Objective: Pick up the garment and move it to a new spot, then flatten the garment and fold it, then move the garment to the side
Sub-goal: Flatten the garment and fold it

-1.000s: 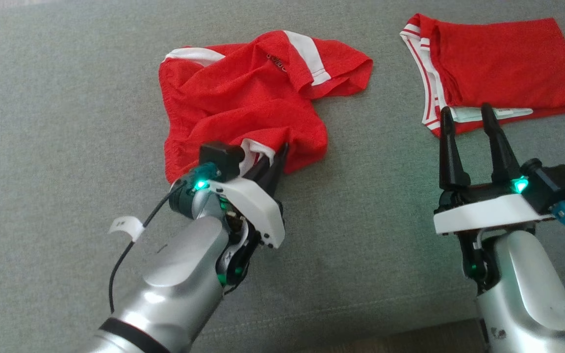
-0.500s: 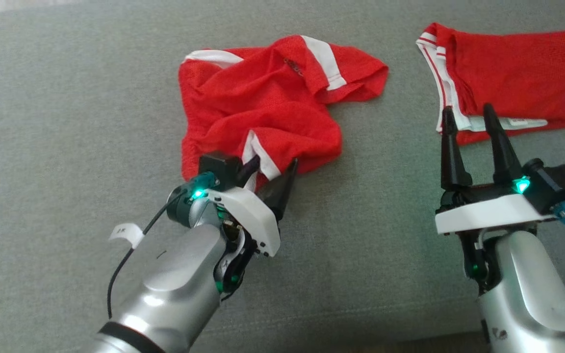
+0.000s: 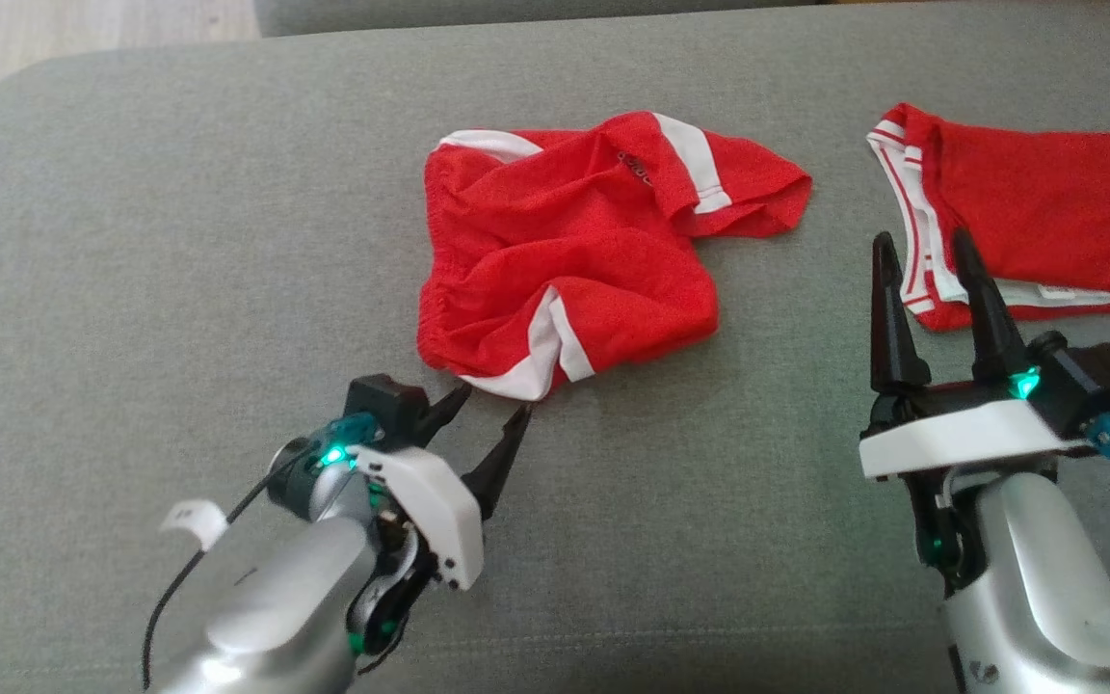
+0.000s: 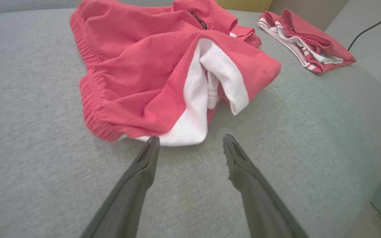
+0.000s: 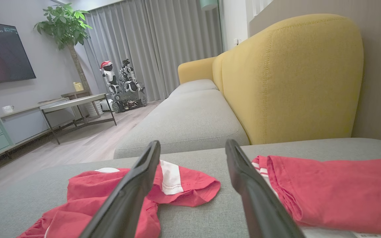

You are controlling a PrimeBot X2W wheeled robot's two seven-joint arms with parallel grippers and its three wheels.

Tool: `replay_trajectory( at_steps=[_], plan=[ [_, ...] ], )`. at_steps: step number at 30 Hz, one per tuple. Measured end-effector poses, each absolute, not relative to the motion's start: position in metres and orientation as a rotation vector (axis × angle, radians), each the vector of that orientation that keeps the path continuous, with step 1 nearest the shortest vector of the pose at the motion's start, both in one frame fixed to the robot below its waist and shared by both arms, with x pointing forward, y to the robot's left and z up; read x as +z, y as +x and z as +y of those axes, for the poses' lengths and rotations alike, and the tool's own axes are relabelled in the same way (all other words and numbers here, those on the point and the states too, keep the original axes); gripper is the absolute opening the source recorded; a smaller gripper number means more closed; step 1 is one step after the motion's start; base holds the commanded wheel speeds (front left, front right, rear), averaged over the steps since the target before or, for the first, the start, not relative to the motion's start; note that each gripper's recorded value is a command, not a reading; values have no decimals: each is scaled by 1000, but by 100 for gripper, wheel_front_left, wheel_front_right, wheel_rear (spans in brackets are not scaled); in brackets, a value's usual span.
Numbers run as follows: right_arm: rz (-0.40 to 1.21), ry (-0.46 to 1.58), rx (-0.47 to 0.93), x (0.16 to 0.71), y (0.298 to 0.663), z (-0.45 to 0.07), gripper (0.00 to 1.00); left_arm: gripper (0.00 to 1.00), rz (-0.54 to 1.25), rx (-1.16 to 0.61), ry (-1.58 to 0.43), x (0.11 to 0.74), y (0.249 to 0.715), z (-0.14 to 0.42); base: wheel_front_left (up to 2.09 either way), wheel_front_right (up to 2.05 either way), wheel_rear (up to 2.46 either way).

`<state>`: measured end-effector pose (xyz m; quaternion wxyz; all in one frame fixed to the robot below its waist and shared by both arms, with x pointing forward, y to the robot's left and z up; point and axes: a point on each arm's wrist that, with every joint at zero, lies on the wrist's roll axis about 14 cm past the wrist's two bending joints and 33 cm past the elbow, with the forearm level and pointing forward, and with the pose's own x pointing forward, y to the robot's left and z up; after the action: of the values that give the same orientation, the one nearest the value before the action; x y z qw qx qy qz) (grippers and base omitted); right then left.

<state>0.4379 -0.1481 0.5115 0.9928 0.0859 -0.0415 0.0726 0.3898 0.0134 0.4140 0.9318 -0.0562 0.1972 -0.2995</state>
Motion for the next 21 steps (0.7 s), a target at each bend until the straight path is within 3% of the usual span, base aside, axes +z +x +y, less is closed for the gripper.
replay_trajectory(
  at_steps=[10, 21],
  plan=[
    [-57, 183, 227, 508, 428, -119, 100, 100, 296, -417, -176, 442, 398, 64, 0, 0, 0],
    [181, 171, 519, 464, 386, -27, 100, 100, 156, -160, -321, 472, 414, 114, 0, 0, 0]
  ],
)
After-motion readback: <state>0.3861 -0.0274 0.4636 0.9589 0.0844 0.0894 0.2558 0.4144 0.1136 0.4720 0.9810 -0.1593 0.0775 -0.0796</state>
